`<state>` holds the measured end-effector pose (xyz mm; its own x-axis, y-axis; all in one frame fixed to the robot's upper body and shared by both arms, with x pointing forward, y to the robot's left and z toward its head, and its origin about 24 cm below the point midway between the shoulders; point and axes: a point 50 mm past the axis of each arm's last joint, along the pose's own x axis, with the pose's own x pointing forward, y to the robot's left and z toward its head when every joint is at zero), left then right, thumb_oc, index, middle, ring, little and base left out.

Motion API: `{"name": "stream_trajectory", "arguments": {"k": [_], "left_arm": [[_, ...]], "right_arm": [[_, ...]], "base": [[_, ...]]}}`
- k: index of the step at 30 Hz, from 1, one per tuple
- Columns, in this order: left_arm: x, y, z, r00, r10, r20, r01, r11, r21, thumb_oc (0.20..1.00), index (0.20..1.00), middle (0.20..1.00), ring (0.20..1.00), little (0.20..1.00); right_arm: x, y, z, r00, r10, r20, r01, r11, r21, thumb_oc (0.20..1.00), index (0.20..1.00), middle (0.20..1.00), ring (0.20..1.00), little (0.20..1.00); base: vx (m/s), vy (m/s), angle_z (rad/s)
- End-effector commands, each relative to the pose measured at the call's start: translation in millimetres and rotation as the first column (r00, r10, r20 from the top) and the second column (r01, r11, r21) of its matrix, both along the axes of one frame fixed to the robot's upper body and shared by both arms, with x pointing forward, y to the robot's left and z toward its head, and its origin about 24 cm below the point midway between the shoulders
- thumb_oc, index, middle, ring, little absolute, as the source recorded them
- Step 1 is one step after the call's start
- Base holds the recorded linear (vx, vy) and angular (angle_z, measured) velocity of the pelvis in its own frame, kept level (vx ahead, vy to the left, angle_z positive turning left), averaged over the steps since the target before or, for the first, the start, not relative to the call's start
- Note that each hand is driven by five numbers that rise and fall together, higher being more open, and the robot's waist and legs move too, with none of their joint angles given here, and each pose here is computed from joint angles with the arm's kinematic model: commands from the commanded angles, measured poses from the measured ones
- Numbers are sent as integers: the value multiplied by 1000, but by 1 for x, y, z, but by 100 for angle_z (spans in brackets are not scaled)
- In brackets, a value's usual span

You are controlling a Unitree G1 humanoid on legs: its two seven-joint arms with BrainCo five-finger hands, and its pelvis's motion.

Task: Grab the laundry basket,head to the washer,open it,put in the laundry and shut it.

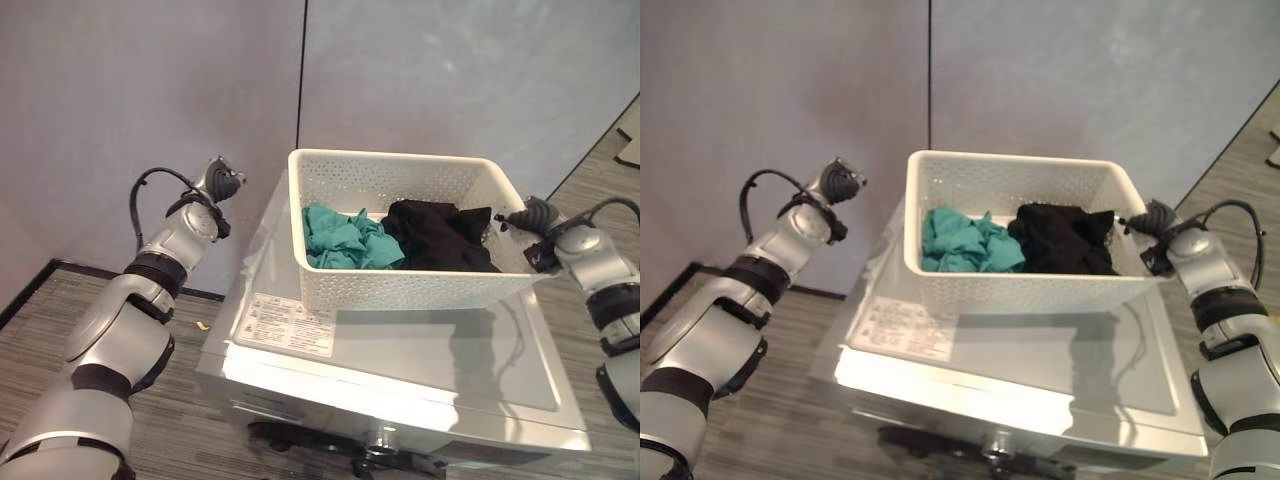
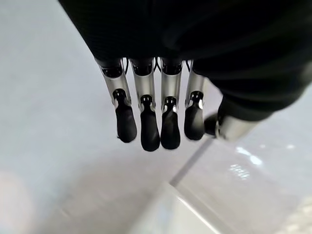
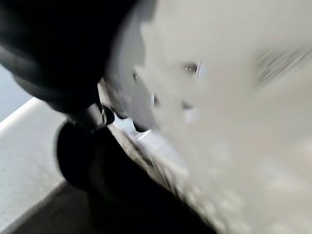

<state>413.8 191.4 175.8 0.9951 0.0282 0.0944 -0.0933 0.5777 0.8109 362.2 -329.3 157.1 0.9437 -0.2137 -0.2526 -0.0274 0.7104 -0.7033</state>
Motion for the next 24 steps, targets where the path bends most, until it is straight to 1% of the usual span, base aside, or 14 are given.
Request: {"name": "stream_trajectory", "arguments": {"k": [1, 3, 7, 11, 16, 19, 20, 22, 24], "left_arm": [[7, -3, 27, 999, -11, 48, 13, 999, -39, 1000, 1000, 1000, 1000, 1000], [8, -6, 27, 999, -15, 42, 17, 999, -46, 1000, 1000, 1000, 1000, 1000], [7, -6, 24, 999, -22, 28, 23, 998, -51, 1000, 1000, 1000, 1000, 1000], [6, 1, 22, 1000, -7, 22, 8, 999, -43, 1000, 1000, 1000, 1000, 1000], [0, 24, 19, 999, 45, 26, -44, 997, -63, 1000, 1000, 1000, 1000, 1000], [-3, 38, 27, 994, 84, 72, -77, 992, -99, 1000, 1000, 1000, 1000, 1000], [-5, 44, 35, 988, 104, 113, -88, 987, -137, 1000, 1000, 1000, 1000, 1000], [-8, 51, 46, 980, 117, 164, -83, 976, -202, 1000, 1000, 1000, 1000, 1000], [-14, 53, 62, 958, 115, 262, -29, 950, -311, 1000, 1000, 1000, 1000, 1000]], "right_arm": [[-7, -24, 29, 999, -38, -4, 37, 992, -117, 1000, 1000, 1000, 1000, 1000], [-5, -19, 36, 1000, -2, -14, 0, 988, -157, 1000, 1000, 1000, 1000, 1000], [-8, -20, 39, 998, 24, -51, -34, 979, -200, 1000, 1000, 1000, 1000, 1000], [-12, -22, 40, 998, 34, -49, -43, 979, -197, 1000, 1000, 1000, 1000, 1000], [-13, -21, 42, 998, 26, 65, -22, 998, -61, 1000, 1000, 1000, 1000, 1000], [-11, -19, 49, 983, 0, 181, -13, 998, 68, 1000, 1000, 1000, 1000, 1000], [-12, -18, 53, 971, -14, 237, -18, 991, 132, 1000, 1000, 1000, 1000, 1000], [-12, -20, 58, 952, -49, 301, -16, 978, 207, 1000, 1000, 1000, 1000, 1000], [-14, -22, 65, 920, -88, 383, -29, 957, 290, 1000, 1000, 1000, 1000, 1000]], "base": [[17, -89, -9], [14, -60, -3], [12, -25, 6], [3, 0, 4], [12, 10, -3], [24, 17, -7], [28, 11, -10], [24, 10, -11], [11, 5, -3]]}}
